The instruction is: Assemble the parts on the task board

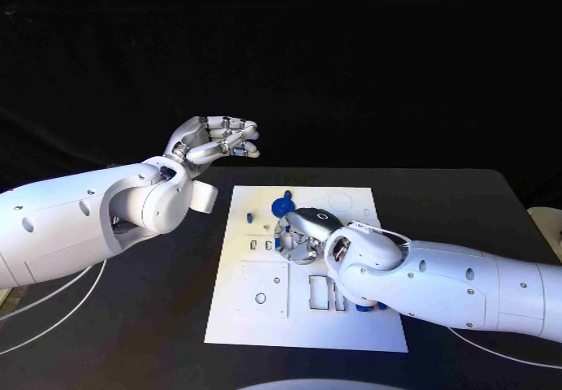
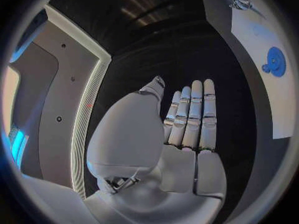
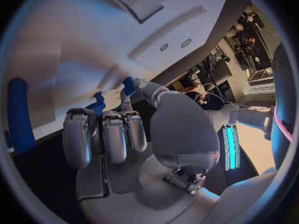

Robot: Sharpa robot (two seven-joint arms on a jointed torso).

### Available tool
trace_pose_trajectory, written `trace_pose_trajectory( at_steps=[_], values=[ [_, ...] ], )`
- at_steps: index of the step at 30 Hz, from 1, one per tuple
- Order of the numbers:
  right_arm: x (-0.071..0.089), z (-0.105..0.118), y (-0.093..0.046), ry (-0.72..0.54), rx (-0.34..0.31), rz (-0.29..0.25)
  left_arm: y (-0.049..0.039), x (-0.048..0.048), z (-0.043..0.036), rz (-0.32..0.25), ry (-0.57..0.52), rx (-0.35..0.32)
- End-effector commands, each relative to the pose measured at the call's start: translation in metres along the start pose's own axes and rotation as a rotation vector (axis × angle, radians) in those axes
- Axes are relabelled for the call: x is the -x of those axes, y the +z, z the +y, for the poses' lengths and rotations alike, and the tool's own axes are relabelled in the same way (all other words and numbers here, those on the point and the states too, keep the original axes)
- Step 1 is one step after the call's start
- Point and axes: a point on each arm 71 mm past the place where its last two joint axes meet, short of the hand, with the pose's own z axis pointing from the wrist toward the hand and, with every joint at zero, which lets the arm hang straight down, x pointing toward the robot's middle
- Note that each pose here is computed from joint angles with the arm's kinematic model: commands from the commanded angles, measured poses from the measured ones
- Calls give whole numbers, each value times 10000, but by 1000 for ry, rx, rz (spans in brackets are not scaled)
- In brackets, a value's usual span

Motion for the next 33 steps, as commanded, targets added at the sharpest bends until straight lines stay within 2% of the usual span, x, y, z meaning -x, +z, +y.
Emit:
trace_pose_trajectory(
  at_steps=[1,22,33],
  values=[
    [-44,-5,-2,-21,0,25,0,-19,-11,15,-11,-6],
    [-86,3,15,-24,-2,43,2,-9,-8,12,-10,-4],
    [-83,17,14,-27,5,35,2,-4,-6,12,-9,-3]
  ],
)
